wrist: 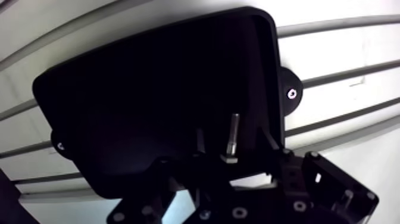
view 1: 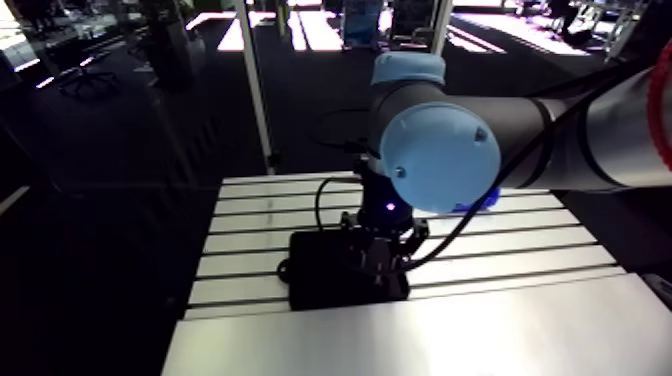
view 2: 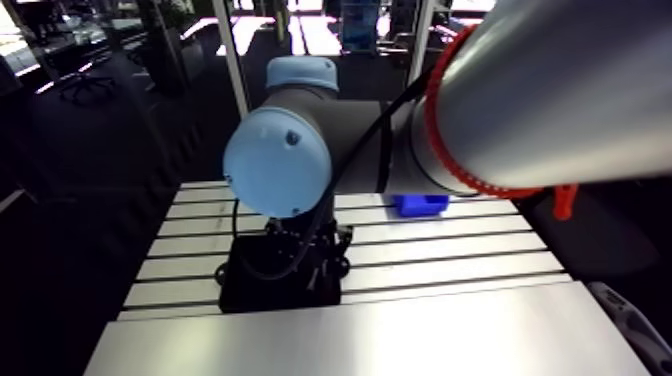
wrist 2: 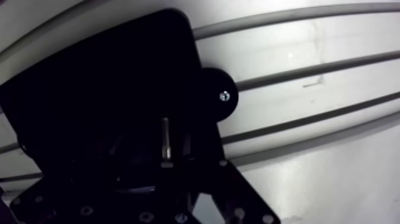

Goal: Pick up the M10 bolt from the tray and put it into the blue bin.

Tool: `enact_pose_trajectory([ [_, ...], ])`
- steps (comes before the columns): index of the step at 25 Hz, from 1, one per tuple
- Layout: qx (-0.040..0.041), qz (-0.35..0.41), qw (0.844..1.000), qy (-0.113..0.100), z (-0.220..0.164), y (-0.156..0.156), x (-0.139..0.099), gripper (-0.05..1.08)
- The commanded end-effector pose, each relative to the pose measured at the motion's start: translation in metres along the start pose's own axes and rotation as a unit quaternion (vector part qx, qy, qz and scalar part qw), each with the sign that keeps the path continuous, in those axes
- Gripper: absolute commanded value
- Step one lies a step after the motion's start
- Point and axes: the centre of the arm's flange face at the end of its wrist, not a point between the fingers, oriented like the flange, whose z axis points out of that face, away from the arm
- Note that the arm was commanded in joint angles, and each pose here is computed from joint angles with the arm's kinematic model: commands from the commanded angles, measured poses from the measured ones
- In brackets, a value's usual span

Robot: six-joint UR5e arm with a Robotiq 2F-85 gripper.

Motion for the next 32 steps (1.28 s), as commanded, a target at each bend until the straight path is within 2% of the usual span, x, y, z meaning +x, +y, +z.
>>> enact_pose_trajectory([
  [1,-0.0004,0.001,1.0,-0.004,0.004,0.0004,0.0013,0.46],
  [32,-0.0016,-0.001,1.0,-0.012,0.0092,-0.0006,-0.0021,0.54],
])
